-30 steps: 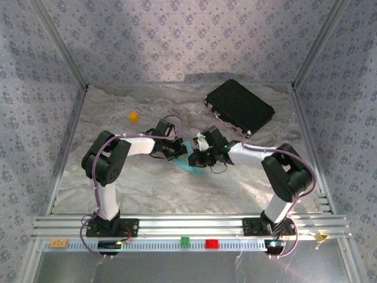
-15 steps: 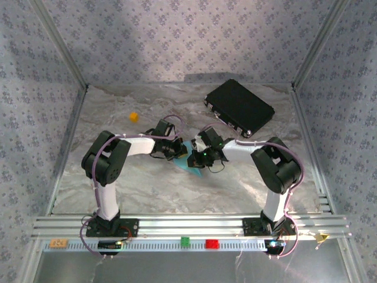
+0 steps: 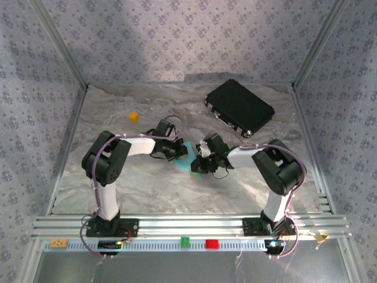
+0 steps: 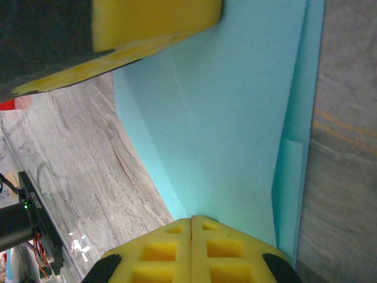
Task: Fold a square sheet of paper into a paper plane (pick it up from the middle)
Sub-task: Fourth fold the wing at the center of the table.
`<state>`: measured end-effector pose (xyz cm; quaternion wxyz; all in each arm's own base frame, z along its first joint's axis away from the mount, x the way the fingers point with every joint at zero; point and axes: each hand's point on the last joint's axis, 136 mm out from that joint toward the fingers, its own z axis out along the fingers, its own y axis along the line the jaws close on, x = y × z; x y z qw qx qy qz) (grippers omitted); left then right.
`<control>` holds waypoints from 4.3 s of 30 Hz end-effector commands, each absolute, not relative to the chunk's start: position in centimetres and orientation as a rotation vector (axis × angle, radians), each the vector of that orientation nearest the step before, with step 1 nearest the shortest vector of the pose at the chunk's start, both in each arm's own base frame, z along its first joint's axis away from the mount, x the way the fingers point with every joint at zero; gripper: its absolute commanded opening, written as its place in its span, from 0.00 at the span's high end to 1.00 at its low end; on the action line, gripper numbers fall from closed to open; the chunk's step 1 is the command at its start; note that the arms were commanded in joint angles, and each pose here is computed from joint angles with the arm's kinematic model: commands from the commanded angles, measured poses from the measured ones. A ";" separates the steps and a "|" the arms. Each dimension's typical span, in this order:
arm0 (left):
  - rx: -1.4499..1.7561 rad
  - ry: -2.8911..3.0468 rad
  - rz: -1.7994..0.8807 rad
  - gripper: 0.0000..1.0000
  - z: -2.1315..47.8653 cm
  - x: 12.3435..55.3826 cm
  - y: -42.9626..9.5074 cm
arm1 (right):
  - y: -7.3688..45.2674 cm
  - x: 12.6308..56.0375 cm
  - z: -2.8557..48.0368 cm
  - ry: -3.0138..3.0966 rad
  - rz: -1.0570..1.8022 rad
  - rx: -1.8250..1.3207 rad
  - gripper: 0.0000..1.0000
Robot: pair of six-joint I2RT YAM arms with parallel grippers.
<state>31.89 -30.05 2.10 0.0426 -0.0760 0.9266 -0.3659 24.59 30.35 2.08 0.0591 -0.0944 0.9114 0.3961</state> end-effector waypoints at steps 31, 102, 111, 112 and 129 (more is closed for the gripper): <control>-0.270 2.897 -1.033 1.00 -0.2 31.0 -28.6 | 25.1 19.6 3.6 2.809 1.138 -0.159 0.94; -0.276 2.862 -1.004 1.00 0.0 32.6 -27.9 | 25.8 23.2 -2.7 2.979 0.956 0.071 1.00; -0.320 2.834 -0.977 1.00 0.3 35.0 -25.9 | 25.8 23.1 -2.5 2.974 0.964 0.064 1.00; -0.332 2.832 -0.980 1.00 0.3 35.2 -25.6 | 25.8 23.1 -2.5 2.974 0.964 0.065 1.00; -0.402 2.762 -0.949 1.00 2.8 38.3 -22.9 | 26.2 23.2 -2.3 2.967 0.980 0.046 1.00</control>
